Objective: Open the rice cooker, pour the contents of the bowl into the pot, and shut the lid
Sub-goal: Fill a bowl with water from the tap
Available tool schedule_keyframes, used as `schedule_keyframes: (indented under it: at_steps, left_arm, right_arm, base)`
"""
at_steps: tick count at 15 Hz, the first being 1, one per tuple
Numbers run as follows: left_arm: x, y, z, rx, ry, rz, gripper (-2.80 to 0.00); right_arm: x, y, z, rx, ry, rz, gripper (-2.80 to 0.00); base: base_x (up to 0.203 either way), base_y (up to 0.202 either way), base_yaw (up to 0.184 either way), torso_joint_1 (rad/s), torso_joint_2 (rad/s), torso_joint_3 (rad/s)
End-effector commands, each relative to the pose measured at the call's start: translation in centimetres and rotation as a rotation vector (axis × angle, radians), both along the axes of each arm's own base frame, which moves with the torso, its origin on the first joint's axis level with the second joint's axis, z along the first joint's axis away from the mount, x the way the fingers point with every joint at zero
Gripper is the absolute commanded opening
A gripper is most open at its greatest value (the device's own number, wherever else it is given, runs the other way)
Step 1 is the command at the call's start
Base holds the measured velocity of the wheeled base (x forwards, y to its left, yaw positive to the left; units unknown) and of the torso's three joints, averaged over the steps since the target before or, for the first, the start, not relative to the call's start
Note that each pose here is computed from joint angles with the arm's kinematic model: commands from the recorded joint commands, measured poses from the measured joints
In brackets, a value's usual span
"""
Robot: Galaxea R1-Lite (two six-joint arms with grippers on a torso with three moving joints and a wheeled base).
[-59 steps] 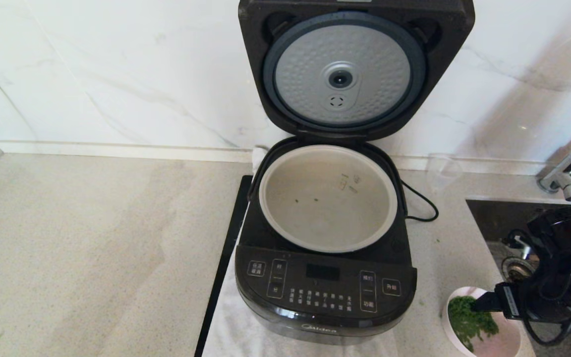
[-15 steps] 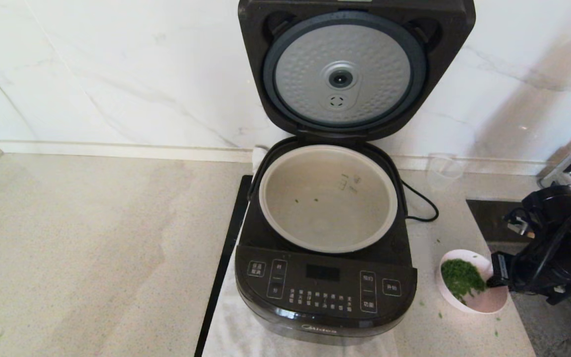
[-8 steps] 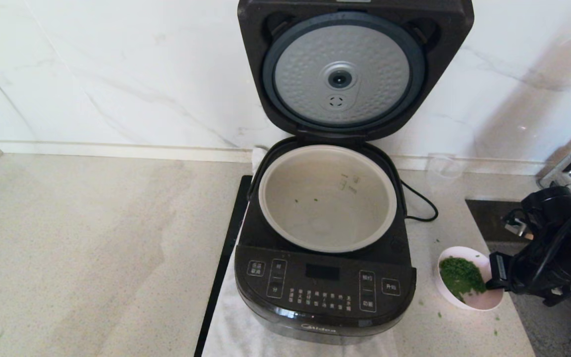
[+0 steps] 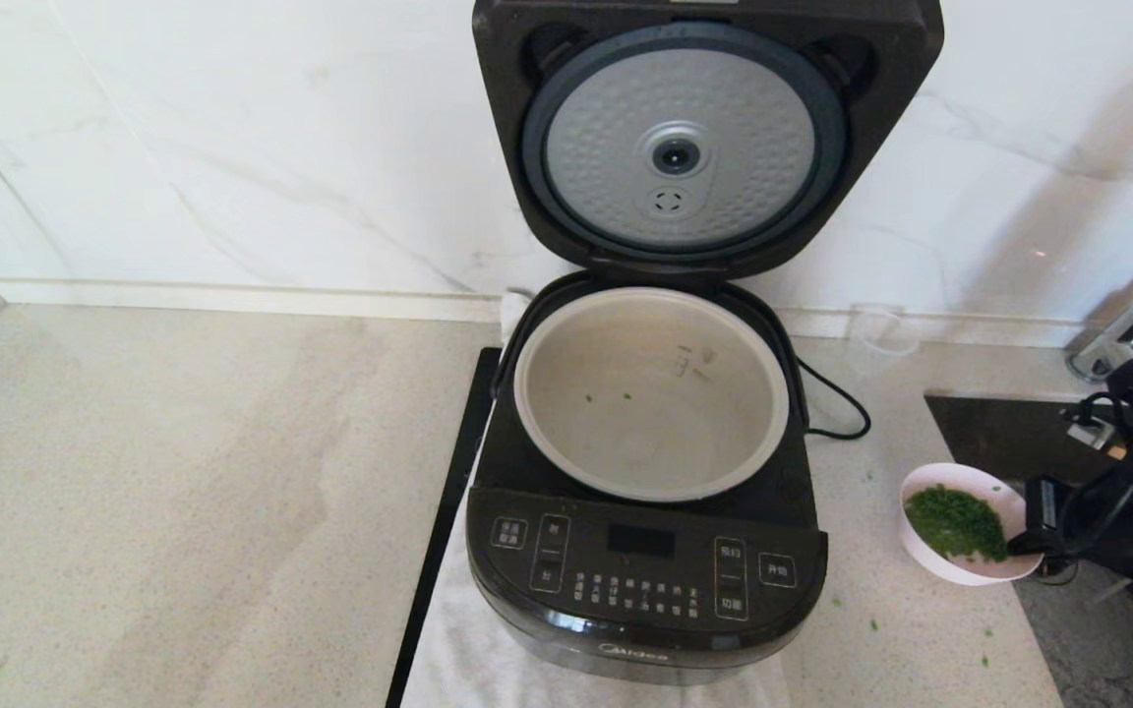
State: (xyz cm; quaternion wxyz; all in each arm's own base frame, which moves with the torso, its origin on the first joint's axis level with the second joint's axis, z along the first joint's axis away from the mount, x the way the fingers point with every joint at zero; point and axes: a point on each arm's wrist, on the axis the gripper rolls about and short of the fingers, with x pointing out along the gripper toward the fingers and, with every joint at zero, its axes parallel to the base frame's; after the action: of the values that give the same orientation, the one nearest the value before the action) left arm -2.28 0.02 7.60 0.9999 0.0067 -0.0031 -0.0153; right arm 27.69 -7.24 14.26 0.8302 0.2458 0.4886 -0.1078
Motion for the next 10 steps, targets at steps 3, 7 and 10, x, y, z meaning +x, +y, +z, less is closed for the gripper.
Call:
schedule_keyframes:
  at_steps: [3,7,10]
  left_arm:
    - [0.0,0.0,0.0,0.000,0.000,0.000,-2.80]
    - [0.0,0.0,0.0,0.000,0.000,0.000,-2.80]
    - [0.0,0.0,0.0,0.000,0.000,0.000,-2.80]
  right_arm:
    - [-1.4,-3.9,1.1,0.048,-0.049,-0.115,-2.80]
    - [-2.4,-9.3,1.2,0.067,-0.084,-0.277,-2.80]
    - [-3.4,-14.0,1.1,0.083,-0.114,-0.398,-2.80]
  base:
    - [0.000,0.000,0.000,0.000,0.00,0.000]
    - [0.000,0.000,0.000,0.000,0.00,0.000]
    - [0.000,0.000,0.000,0.000,0.00,0.000]
